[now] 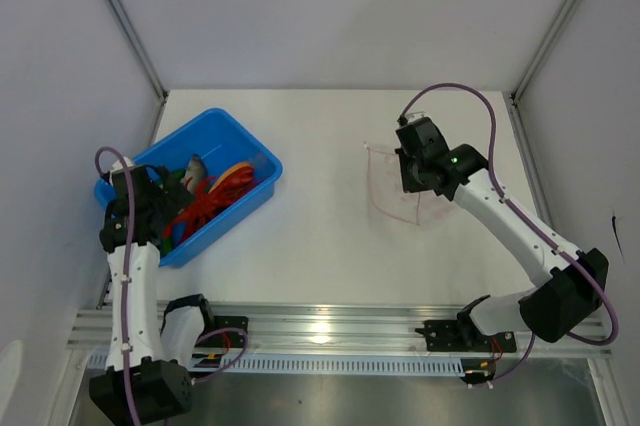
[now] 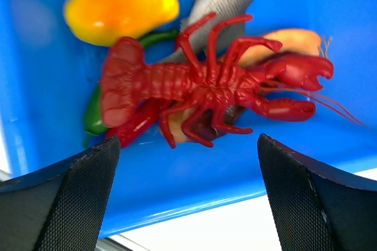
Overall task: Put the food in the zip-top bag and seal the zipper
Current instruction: Open the zipper of the food storage bag at the center of the board, then pick up the fake lobster from the bin.
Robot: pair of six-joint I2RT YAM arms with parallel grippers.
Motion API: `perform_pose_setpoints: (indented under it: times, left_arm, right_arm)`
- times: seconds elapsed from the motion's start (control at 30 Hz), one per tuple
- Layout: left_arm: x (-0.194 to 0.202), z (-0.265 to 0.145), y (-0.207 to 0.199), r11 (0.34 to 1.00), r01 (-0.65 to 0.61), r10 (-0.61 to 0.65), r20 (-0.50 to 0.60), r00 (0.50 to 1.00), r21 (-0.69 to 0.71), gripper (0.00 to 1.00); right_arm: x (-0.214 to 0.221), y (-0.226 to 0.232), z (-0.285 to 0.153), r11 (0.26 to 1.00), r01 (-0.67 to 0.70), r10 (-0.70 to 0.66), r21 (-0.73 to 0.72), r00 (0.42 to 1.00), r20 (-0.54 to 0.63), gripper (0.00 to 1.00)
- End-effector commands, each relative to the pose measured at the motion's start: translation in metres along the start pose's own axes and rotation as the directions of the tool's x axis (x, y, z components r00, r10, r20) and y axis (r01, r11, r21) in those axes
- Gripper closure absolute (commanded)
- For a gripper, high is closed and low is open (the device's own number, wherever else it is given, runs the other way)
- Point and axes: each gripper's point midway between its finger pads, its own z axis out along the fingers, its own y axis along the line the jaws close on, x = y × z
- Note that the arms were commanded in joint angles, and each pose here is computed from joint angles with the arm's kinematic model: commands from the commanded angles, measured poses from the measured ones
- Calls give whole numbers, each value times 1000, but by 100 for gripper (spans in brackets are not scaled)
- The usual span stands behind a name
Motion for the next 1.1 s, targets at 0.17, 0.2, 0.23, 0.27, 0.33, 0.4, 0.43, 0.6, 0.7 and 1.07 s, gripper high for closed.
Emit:
perform_pose_setpoints:
  times: [0.17, 0.2, 0.23, 0.27, 0.33, 0.4, 0.43, 0.6, 0.7, 1.07]
  left_arm:
    - [-9, 2, 34, 989, 10, -5, 34, 999, -150, 0]
    - [-6, 5, 34, 989, 14, -12, 13, 1000, -146, 1]
    - [-7, 7, 38, 988, 22, -21, 10, 1000, -155, 0]
    - [-6, 9, 39, 988, 22, -21, 5, 1000, -155, 1]
    - [-8, 10, 41, 988, 10, -10, 3, 1000, -153, 1]
    - [-11, 9, 44, 986, 1, 1, 11, 1000, -168, 1]
    - [-15, 7, 43, 987, -9, 12, 21, 1000, -160, 0]
    - [-27, 3, 42, 986, -29, 33, 22, 999, -163, 1]
    - [-29, 11, 33, 992, -53, 52, -11, 999, -117, 0]
    - [-34, 35, 6, 997, -65, 65, -8, 998, 32, 5]
  right_arm:
    - [10, 26, 4, 991, 15, -17, -129, 1000, -15, 100]
    - [12, 30, 5, 990, 20, -22, -142, 1000, -17, 100]
    - [13, 34, 5, 987, 21, -24, -158, 1000, -18, 100]
    - [14, 36, 5, 985, 21, -24, -170, 1000, -20, 100]
    - [18, 44, 6, 977, 28, -35, -212, 999, -31, 100]
    - [22, 48, 7, 972, 30, -40, -235, 998, -38, 100]
    - [21, 51, 7, 969, 28, -38, -246, 999, -33, 100]
    - [25, 67, 4, 947, 26, -44, -322, 998, -49, 100]
    - [26, 82, -4, 919, 34, -51, -392, 998, -33, 100]
    - [33, 96, -20, 891, 68, -76, -449, 997, -1, 100]
